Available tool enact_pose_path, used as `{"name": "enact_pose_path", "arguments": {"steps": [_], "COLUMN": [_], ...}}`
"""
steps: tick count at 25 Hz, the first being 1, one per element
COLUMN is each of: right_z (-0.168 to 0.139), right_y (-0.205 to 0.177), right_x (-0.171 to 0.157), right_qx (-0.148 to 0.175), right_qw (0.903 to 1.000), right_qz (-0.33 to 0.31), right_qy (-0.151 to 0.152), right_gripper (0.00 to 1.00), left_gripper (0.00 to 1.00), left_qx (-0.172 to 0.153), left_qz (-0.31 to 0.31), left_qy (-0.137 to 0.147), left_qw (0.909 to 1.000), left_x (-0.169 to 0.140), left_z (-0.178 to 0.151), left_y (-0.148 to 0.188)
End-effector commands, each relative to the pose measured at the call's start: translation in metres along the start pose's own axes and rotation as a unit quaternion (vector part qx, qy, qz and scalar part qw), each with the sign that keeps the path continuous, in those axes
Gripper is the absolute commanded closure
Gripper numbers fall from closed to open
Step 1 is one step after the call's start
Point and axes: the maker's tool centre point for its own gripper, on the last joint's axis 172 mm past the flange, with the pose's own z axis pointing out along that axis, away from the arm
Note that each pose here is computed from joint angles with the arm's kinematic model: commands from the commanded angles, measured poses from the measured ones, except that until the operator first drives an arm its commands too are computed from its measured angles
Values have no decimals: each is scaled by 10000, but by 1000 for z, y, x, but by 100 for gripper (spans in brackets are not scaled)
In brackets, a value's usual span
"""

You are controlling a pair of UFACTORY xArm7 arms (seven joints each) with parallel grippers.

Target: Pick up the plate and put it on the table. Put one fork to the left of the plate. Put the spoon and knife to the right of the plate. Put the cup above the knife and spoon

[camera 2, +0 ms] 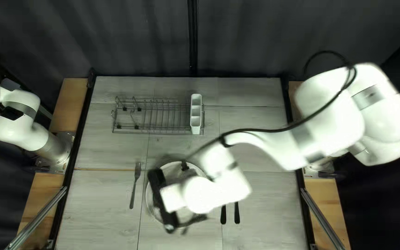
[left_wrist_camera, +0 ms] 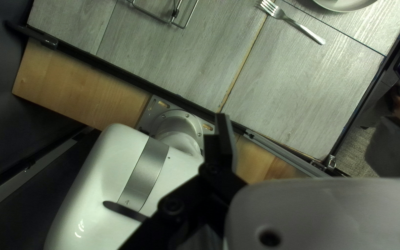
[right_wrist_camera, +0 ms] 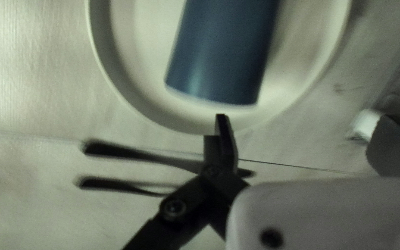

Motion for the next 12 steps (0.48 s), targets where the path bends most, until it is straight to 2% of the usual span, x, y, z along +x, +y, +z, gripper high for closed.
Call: {"name": "enact_pose_path", "arguments": {"steps": [1,3,5,8,9,12], "right_z": [-1,4,12,25,30,30], "right_y": [-1,-8,-17,-23,-26,-26], "right_x": [0,0,-3,-17,-23,-23], "right_qx": [-24,-144,-348,-907,-1128,-1128], "right_qw": [10000,9997,9985,9891,9812,9812], "right_qz": [-74,-154,-421,-1121,-1474,-1474], "right_qy": [29,-92,-33,296,520,520], "right_gripper": [0,0,0,0,0,0], "left_gripper": [0,0,0,0,0,0], "left_qx": [0,0,0,0,0,0], "left_qz": [0,0,0,0,0,0], "left_qy": [0,0,0,0,0,0], "left_qw": [10000,10000,10000,10000,10000,10000], "left_x": [0,0,0,0,0,0], "left_z": [0,0,0,0,0,0], "left_y": [0,0,0,0,0,0]}}
